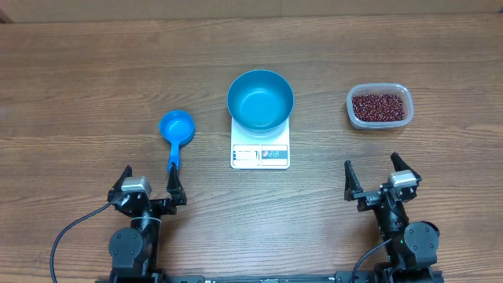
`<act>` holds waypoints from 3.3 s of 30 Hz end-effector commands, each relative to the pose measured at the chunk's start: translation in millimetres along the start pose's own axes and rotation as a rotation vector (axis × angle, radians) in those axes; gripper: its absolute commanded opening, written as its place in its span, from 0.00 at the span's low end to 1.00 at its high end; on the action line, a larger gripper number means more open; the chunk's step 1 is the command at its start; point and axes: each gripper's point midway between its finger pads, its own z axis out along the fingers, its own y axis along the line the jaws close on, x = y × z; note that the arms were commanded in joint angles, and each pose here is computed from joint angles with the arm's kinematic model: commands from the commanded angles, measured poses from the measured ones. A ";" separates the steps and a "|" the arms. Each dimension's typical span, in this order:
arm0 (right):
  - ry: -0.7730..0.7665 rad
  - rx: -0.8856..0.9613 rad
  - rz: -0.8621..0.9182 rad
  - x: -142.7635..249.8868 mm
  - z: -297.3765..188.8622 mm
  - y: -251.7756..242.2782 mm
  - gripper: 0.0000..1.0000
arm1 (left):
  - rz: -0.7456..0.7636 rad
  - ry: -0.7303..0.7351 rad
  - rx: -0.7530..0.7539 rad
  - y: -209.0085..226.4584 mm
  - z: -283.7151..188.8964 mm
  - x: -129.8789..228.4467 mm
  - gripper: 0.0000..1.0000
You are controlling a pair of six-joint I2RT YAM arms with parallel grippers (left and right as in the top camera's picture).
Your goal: Scoop item into bowl and weigh 150g on scale
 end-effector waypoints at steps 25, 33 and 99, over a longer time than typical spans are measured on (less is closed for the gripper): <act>-0.005 -0.001 0.001 1.5 0.1 0.5 1.00 | -0.007 -0.012 -0.012 2.6 -0.4 -1.7 1.00; -0.005 -0.001 0.001 1.5 0.1 0.5 1.00 | -0.007 -0.012 -0.012 2.6 -0.4 -1.7 1.00; -0.005 -0.001 0.001 1.5 0.1 0.5 1.00 | 0.180 -0.036 -0.046 3.7 -10.4 -36.2 1.00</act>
